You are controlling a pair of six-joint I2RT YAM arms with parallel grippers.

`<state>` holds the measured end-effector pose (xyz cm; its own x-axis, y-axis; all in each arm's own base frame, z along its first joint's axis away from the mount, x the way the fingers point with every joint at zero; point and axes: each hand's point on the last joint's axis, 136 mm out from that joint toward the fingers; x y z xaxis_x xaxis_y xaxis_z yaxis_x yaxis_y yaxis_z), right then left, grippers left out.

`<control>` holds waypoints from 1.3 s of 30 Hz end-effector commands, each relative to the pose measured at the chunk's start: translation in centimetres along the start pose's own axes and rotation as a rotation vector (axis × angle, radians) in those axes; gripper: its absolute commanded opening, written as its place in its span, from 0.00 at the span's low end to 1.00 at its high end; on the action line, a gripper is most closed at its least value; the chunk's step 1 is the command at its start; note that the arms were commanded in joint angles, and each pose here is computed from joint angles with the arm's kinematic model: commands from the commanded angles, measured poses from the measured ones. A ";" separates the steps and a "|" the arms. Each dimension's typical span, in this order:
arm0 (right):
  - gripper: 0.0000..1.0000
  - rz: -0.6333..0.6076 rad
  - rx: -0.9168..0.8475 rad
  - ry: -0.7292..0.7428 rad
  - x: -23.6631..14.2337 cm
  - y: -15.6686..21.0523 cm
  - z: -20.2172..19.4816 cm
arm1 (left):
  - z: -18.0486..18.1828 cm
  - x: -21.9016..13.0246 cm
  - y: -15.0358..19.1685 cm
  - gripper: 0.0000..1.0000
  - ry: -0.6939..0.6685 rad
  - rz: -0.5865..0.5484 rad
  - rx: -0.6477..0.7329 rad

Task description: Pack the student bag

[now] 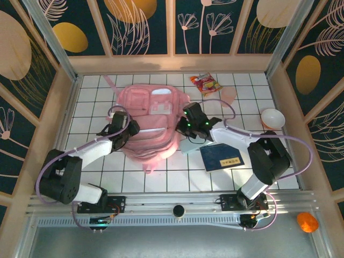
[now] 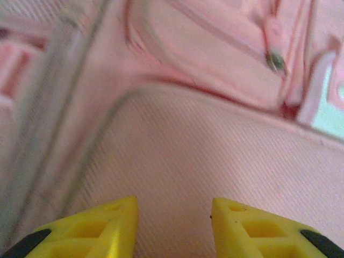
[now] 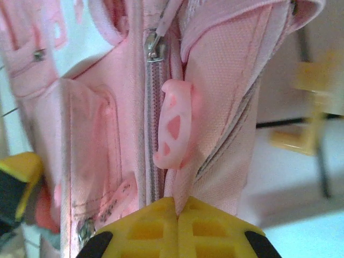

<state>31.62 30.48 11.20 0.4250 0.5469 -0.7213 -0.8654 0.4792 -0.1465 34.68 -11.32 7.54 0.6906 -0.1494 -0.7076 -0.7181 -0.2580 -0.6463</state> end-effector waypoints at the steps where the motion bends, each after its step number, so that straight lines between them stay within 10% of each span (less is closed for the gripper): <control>1: 0.01 -0.025 -0.086 -0.165 -0.3 -0.3 6.4 | 1.9 -1.6 1.0 0.41 -0.076 0.015 -0.017; 17: 0.09 -0.044 -0.124 -0.107 3.6 -5.3 4.7 | 0.3 -3.0 1.1 0.43 0.041 0.003 -0.037; 24: 0.45 -0.126 -0.132 -0.108 -1.2 -6.1 5.4 | -1.7 -5.1 -1.6 0.51 0.112 -0.049 0.038; 32: 0.55 -0.228 -0.086 0.001 -9.9 -5.8 -0.2 | -5.7 -10.1 -10.0 0.71 0.165 -0.295 0.370; 39: 0.59 -0.186 0.004 0.165 -12.0 -5.8 -8.9 | -10.3 -11.0 -6.1 0.68 0.447 -0.321 0.943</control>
<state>31.43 17.57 18.65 0.6302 0.3995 -0.6657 -0.7322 0.5912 -0.3384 34.37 -15.24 23.02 0.8015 -0.4272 -0.4184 -0.3491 0.2338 -0.9074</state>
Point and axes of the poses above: each hand's point on the last joint's axis, 136 mm out from that joint toward the fingers, its own x axis out along the fingers, its own z axis along the line the jaws close on, y = z × x, and after that the axes turned 13 degrees about x, right-handed
